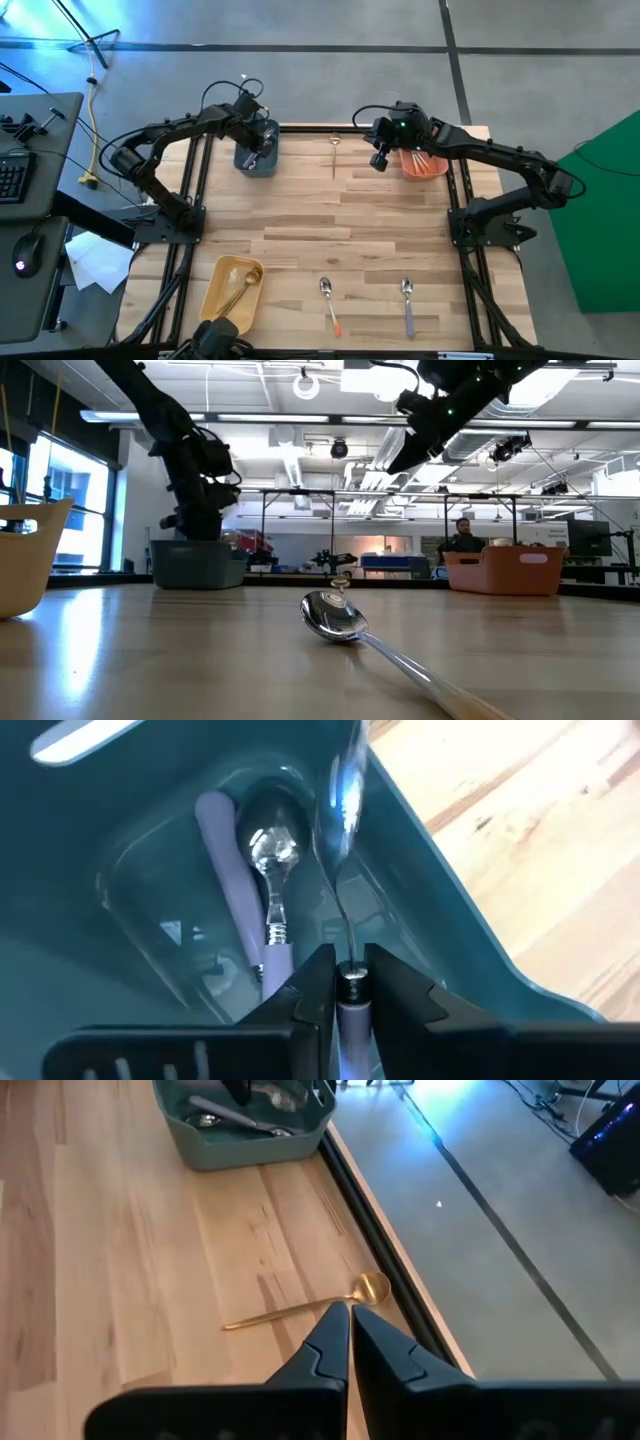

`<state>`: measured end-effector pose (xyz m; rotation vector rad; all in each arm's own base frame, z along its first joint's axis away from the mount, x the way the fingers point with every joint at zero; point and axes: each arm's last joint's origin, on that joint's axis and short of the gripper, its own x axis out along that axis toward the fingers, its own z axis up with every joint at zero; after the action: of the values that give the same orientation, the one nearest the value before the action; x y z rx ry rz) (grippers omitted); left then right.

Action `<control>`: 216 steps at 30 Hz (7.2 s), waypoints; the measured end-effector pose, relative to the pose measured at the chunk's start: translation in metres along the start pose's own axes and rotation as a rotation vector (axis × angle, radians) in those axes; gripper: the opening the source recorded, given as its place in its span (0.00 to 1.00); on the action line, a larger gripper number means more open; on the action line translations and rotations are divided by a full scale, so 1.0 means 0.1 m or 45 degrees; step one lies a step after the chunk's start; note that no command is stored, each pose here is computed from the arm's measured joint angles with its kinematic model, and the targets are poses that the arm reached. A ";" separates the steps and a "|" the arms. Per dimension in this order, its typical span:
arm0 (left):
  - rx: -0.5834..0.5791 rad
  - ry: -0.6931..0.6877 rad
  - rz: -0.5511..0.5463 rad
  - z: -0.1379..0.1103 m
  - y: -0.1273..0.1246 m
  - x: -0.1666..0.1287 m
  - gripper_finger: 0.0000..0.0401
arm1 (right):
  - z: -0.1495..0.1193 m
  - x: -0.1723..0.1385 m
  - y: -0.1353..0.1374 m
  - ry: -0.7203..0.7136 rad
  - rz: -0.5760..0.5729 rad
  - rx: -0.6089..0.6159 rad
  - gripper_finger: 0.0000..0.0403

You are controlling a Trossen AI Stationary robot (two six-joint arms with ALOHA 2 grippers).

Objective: Sort silverware by color (type)
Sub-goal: Put the top purple spoon into the blue bin, then put the purple spoon into the blue bin, then put the gold spoon into the yellow bin

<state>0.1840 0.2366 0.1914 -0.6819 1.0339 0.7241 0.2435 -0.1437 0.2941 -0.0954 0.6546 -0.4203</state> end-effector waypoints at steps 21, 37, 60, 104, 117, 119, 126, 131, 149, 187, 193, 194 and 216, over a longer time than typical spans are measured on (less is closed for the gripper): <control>0.260 -0.542 0.010 -0.18 -0.37 -0.60 0.34 | -0.04 -0.10 0.62 0.202 0.051 0.241 0.00; 0.582 -1.112 -0.660 -0.95 -0.80 -0.44 0.29 | -0.42 -0.81 1.99 0.694 0.209 0.811 0.00; 0.681 -1.151 -0.766 -1.12 -0.94 -0.39 0.29 | -1.36 -0.74 3.40 1.376 -0.147 1.346 0.40; 0.891 -0.990 -1.208 -0.92 -1.35 -0.03 0.47 | 0.34 0.17 1.89 -0.378 0.259 0.324 0.00; 0.927 -1.156 -1.349 -0.88 -1.68 -0.29 0.52 | 0.56 0.24 1.56 -0.659 0.481 0.189 0.00; 0.916 -1.207 -1.327 -0.83 -1.71 -0.34 0.50 | 0.56 0.27 1.50 -0.664 0.475 0.172 0.00; 0.906 -1.289 -1.247 -0.61 -1.71 -0.44 0.42 | 0.58 0.34 1.27 -0.707 0.478 0.146 0.00; 0.922 -1.276 -1.183 -0.49 -1.67 -0.43 0.37 | 0.60 0.36 1.13 -0.749 0.492 0.133 0.00; 0.962 -1.299 -1.212 -0.48 -1.68 -0.45 0.08 | 0.60 0.37 1.09 -0.770 0.556 0.064 0.09; 0.040 0.029 0.117 0.26 -0.23 -0.26 0.08 | 0.12 -0.08 -0.09 -0.307 0.294 -0.224 0.00; -0.036 0.144 0.083 0.26 -0.16 0.03 0.08 | 0.07 -0.08 -0.12 -0.260 0.295 -0.202 0.00; -0.048 0.154 0.085 0.26 -0.16 0.05 0.08 | 0.07 -0.08 -0.13 -0.254 0.295 -0.194 0.00; 0.040 -0.131 0.112 0.18 -0.30 -0.05 0.36 | -0.19 0.64 -0.14 0.030 0.293 0.342 0.02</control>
<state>0.2155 0.2320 0.2071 -0.5687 0.9832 0.8091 0.2728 -0.1821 0.2454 0.2384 0.6186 -0.2840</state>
